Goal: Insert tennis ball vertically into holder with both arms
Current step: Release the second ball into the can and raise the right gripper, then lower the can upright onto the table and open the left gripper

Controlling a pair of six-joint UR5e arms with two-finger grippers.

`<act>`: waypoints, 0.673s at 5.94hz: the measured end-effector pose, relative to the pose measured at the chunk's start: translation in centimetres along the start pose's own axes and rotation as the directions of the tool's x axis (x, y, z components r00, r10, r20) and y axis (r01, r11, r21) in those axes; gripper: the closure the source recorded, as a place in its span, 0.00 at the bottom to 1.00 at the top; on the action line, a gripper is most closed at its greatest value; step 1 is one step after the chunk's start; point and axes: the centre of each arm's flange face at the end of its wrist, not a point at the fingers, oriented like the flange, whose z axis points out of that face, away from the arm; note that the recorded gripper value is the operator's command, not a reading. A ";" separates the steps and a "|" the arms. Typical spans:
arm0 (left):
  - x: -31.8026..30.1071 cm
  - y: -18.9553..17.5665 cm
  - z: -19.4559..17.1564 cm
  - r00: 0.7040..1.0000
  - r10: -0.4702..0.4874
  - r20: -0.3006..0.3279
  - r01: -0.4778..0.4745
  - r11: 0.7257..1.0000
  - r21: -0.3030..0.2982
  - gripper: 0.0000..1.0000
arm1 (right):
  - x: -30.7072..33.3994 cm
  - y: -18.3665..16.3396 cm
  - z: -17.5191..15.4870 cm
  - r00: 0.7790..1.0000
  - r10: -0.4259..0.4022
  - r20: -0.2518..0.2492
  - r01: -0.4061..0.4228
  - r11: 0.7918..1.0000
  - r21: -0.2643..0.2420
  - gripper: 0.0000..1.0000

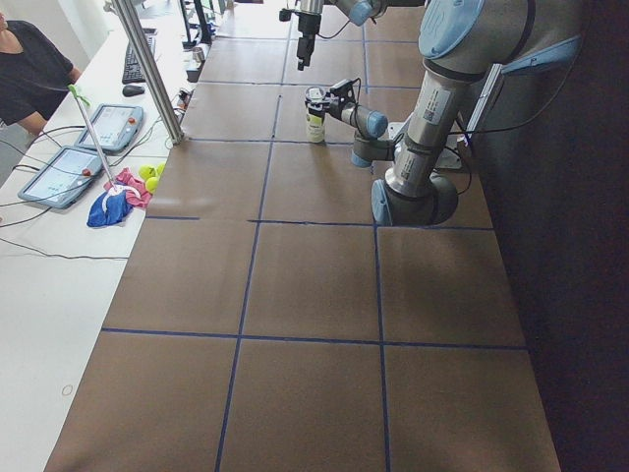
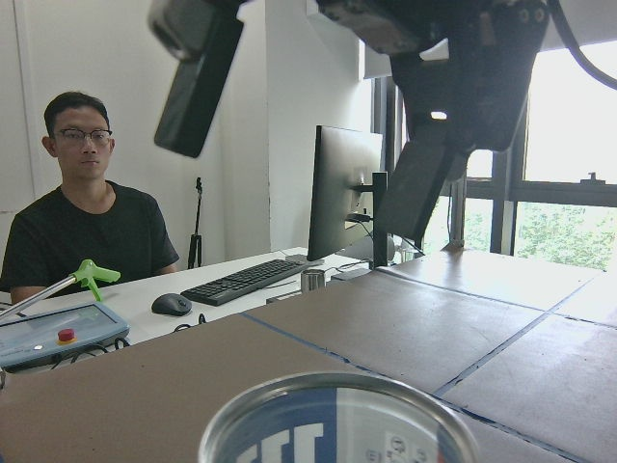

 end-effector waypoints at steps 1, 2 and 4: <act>0.1 -0.6 0.0 1.000 -0.030 -0.003 0.030 0.999 0.011 0.00 | 1.8 -1.9 -1.6 1.000 -0.004 0.002 0.004 1.000 -0.023 0.02; 0.3 -1.9 -0.1 0.999 -0.053 -0.010 0.053 0.998 0.032 0.00 | 3.2 -2.7 -2.2 1.000 -0.016 -0.003 0.016 0.999 -0.029 0.02; 0.5 -4.8 -0.4 0.996 -0.082 -0.020 0.083 0.994 0.077 0.00 | 4.6 -3.4 -2.1 0.999 -0.033 -0.017 0.033 0.999 -0.029 0.02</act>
